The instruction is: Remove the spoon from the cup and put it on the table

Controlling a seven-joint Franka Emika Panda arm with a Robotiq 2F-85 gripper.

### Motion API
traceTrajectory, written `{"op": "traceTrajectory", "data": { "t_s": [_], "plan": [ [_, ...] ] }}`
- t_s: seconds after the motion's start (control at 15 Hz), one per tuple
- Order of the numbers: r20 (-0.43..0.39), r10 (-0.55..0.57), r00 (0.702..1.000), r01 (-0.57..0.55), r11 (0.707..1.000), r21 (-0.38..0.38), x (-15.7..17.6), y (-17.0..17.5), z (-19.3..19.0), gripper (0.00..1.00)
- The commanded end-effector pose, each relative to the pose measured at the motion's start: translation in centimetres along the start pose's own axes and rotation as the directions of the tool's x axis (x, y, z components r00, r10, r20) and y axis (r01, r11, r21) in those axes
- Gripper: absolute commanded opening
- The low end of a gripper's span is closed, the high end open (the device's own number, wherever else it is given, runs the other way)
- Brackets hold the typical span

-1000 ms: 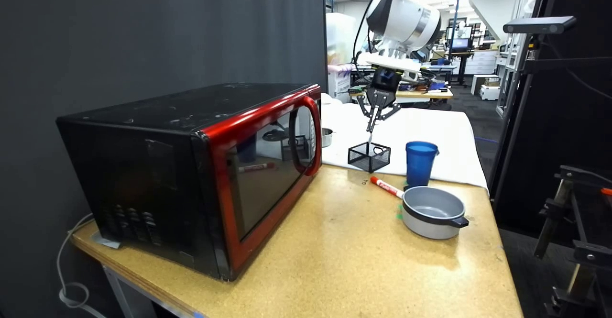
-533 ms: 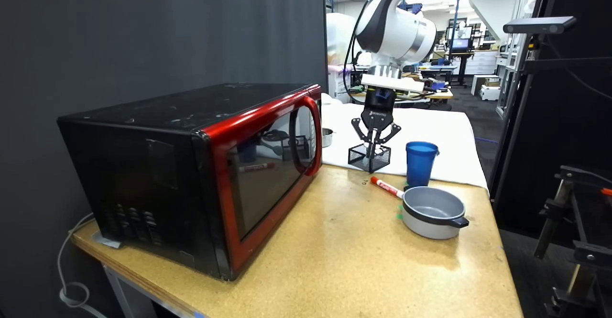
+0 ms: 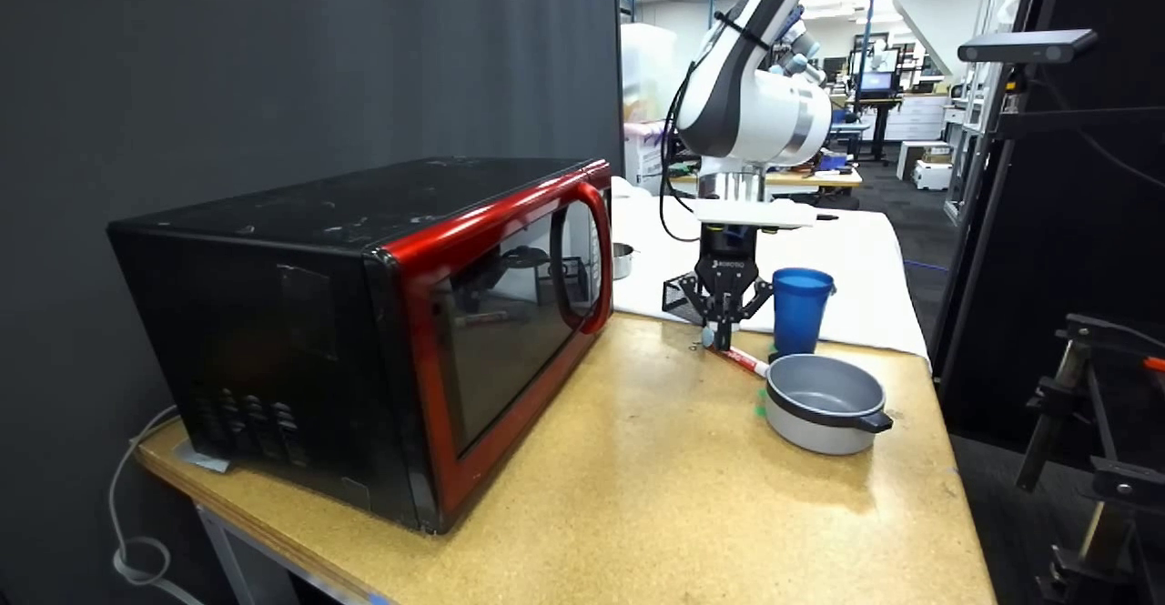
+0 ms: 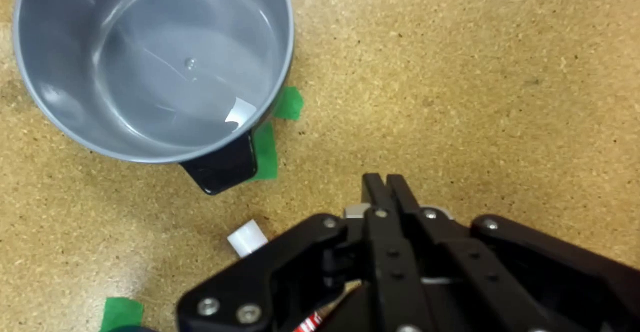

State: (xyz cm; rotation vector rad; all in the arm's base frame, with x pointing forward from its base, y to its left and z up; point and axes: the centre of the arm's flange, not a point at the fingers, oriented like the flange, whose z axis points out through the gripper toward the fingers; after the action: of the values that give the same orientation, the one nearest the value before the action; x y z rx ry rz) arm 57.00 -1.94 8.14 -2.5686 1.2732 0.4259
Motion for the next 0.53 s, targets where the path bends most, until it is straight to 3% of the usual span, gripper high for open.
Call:
{"op": "traceTrajectory", "data": {
  "t_s": [0.0, 0.07, 0.13, 0.2, 0.47],
  "plan": [
    [-0.012, -0.008, 1.0, 0.008, 1.0, -0.001, 0.23, -0.42, 0.34, 0.01],
    [-0.012, -0.007, 1.0, 0.007, 1.0, 0.0, 0.2, -0.46, 0.33, 0.01],
    [-0.011, -0.007, 1.0, 0.007, 1.0, 0.0, 0.18, -0.5, 0.32, 0.29],
    [-0.01, -0.006, 1.0, 0.006, 1.0, -0.001, 0.18, -0.48, 0.33, 0.3],
    [0.006, 0.019, 1.0, -0.019, 0.999, -0.043, 0.11, -0.19, 0.62, 0.57]
  ]
}}
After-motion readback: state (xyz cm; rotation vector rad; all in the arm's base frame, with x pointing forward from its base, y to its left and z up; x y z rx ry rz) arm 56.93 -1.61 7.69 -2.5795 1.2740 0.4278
